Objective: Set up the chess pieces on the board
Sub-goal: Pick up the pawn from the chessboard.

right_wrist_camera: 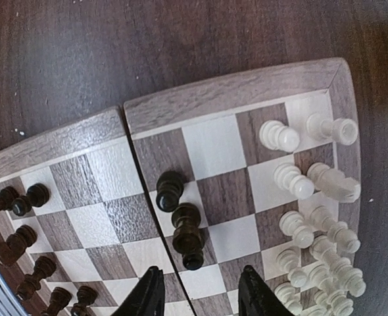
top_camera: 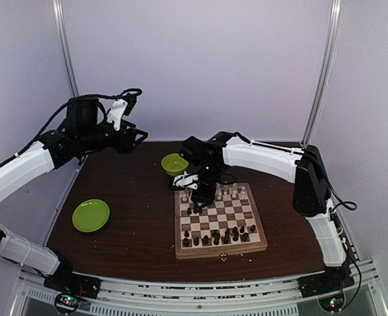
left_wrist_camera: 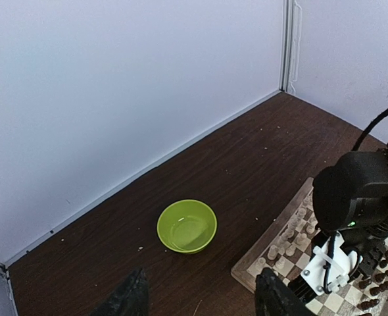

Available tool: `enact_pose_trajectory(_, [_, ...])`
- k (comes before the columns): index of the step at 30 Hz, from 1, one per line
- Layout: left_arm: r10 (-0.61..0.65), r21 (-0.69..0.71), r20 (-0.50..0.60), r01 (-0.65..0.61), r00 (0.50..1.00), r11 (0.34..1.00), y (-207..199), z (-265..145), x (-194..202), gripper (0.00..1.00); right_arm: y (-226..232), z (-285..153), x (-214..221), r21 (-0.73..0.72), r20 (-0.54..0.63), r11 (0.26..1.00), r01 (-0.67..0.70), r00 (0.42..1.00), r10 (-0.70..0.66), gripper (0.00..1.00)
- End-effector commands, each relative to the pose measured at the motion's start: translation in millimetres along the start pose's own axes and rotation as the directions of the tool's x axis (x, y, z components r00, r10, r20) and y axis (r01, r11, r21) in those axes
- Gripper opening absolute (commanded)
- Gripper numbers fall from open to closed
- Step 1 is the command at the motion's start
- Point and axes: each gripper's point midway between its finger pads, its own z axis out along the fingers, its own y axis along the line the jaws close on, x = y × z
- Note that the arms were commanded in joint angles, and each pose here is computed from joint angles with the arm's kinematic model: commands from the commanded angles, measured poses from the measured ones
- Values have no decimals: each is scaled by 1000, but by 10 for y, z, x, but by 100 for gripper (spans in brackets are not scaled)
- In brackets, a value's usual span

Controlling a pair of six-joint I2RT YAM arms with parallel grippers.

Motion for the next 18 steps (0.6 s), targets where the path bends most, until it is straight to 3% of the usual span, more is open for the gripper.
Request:
enact_pose_trajectory(1, [-8, 12, 36, 8, 999, 1000, -11, 5, -135, 56, -89, -17, -146, 13, 38, 1000, -17, 999, 16, 39])
enact_pose_trajectory(18, [-9, 19, 34, 8, 999, 1000, -22, 14, -128, 57, -19, 105, 10, -39, -14, 999, -4, 1000, 3, 41])
